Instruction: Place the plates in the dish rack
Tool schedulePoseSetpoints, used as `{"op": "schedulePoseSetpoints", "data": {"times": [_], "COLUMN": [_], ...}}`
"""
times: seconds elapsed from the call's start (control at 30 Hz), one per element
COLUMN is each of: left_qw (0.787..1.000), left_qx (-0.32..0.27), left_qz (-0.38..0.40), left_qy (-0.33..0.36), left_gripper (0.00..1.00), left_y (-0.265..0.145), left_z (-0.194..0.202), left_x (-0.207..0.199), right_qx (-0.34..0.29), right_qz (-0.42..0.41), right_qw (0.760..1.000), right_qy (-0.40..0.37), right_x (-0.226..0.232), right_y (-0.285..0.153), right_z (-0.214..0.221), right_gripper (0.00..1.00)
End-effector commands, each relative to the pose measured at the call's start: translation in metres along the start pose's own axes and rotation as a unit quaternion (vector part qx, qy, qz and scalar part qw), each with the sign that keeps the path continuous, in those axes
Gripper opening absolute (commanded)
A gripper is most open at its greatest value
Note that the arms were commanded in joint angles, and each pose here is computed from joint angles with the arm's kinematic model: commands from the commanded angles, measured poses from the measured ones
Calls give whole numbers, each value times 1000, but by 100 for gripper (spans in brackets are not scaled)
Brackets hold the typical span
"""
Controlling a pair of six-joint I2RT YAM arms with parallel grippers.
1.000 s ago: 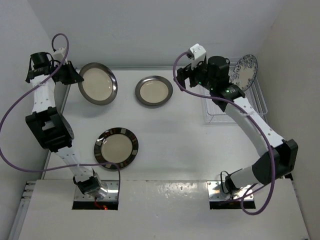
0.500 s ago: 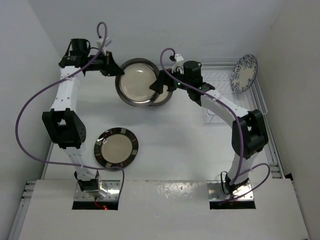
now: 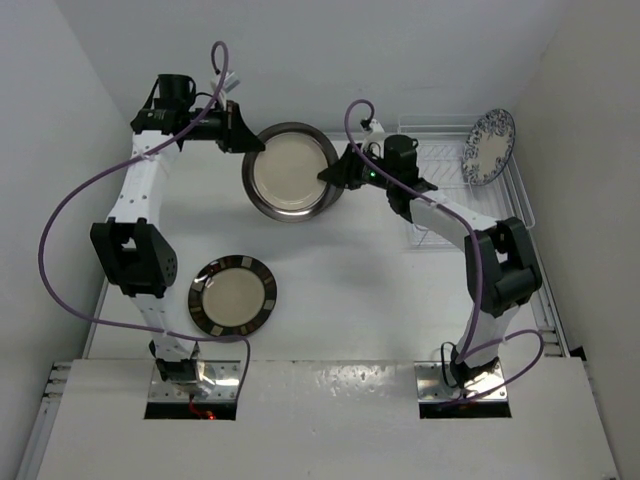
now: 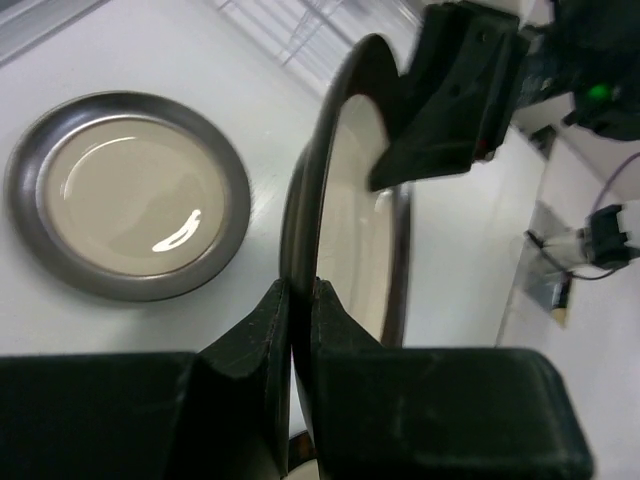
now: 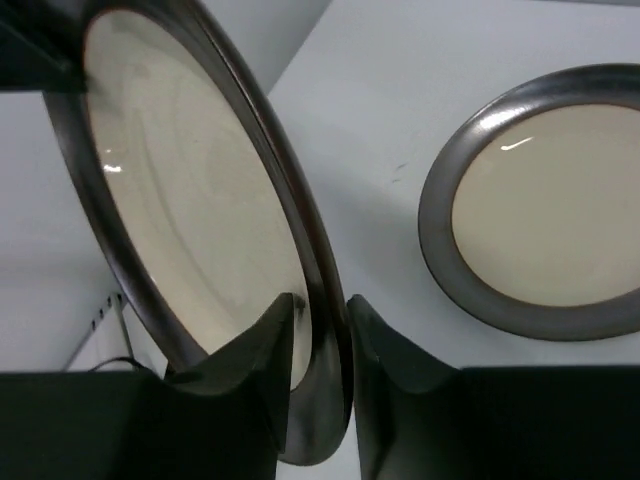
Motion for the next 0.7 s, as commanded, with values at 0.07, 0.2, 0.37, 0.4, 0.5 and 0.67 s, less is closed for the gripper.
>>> {"op": "schedulePoseSetpoints", "data": {"times": [0.07, 0.2, 0.37, 0.4, 0.5, 0.67], "left_qw": [996, 999, 988, 980, 960, 941], "left_qx": [-29, -24, -27, -28, -34, -35], "left_qz": [73, -9, -151, -196, -277, -335], "left_qy": [40, 37, 25, 25, 5, -24], "left_gripper": [0, 57, 100, 100, 100, 100], "left_y": [3, -1, -24, -32, -59, -97], "left_z": [-25, -24, -29, -31, -32, -19], "left_x": [-34, -11, 31, 42, 68, 89], "right_qx": [-69, -113, -177, -168, -214, -259], "right_qz": [-147, -114, 34, 77, 163, 359], "right_qw": [986, 986, 978, 977, 954, 875], "right_qy": [-33, -40, -108, -106, -130, -196], "right_x": [50, 46, 29, 11, -4, -45], "right_y": [-15, -38, -81, -92, -128, -208], "right_z": [-29, -48, -110, -113, -160, -223], "right_gripper": [0, 0, 0, 0, 0, 0]}}
Point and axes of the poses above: each gripper's point midway between its finger pads, its own y axis out along the fingers, its own x axis along the line the jaws close on, z = x × y, the point moved 5 cm from there along -y, back along the fingers
